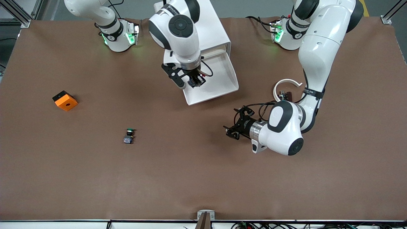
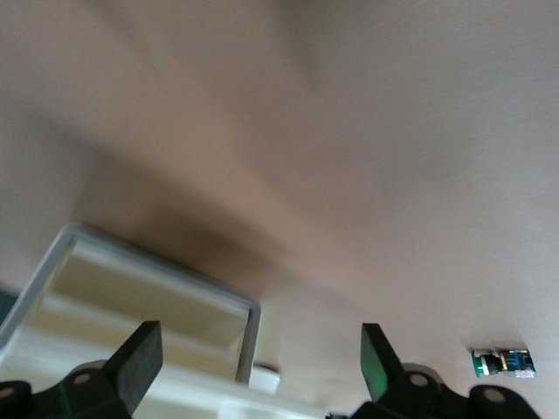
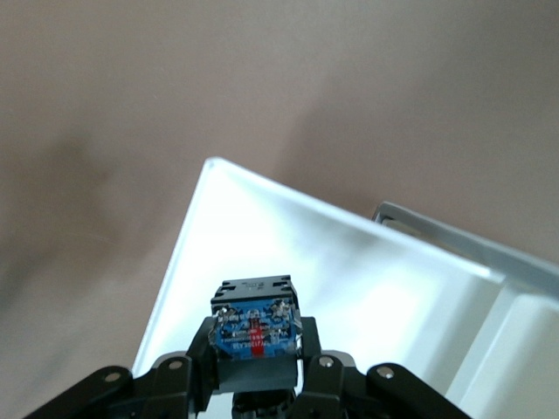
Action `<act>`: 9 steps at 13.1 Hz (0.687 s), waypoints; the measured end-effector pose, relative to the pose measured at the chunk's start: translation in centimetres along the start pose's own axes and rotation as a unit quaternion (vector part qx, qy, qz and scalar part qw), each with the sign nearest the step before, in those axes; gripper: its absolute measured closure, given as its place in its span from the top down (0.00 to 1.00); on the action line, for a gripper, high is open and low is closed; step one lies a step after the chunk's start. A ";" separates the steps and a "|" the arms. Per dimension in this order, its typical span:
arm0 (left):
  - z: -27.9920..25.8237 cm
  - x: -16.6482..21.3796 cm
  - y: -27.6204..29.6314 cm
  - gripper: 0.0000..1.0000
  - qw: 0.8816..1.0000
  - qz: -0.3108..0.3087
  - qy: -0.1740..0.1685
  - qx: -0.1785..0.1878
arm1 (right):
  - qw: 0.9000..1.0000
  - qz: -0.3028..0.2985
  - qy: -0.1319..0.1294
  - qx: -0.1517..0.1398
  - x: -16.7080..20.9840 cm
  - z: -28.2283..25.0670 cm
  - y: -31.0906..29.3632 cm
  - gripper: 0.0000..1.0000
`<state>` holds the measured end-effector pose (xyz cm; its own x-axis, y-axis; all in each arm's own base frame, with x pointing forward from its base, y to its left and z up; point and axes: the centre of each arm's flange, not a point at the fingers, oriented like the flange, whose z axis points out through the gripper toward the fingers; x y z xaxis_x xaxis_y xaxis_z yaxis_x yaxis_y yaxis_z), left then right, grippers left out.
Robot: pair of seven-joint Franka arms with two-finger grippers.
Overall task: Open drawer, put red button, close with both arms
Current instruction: 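Lift the red button with the right gripper and carry it over the drawer, then lower the red button into the drawer and open the right gripper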
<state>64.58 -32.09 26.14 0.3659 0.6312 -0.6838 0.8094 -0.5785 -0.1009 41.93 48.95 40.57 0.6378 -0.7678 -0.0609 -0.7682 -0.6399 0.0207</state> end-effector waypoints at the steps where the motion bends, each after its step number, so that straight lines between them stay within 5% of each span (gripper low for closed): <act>1: -0.3 0.1 0.3 1.00 0.999 0.032 0.025 -0.010 | 1.000 0.002 0.005 0.000 -1.0 1.1 -0.1 0.41; 5: -1.3 -0.7 1.6 1.00 0.981 0.133 0.138 -0.031 | 1.000 0.011 0.015 0.013 -4.0 4.5 -0.7 0.41; 9: -1.5 -2.8 2.2 1.00 0.966 0.169 0.194 -0.031 | 0.999 0.009 0.034 0.018 -4.4 5.2 -0.8 0.41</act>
<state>66.02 -34.34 28.90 0.7494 0.5645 -0.3460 0.6348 -0.7610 0.1335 39.49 52.99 35.66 0.6259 -0.7799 0.0065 -0.7798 -0.6259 -0.0153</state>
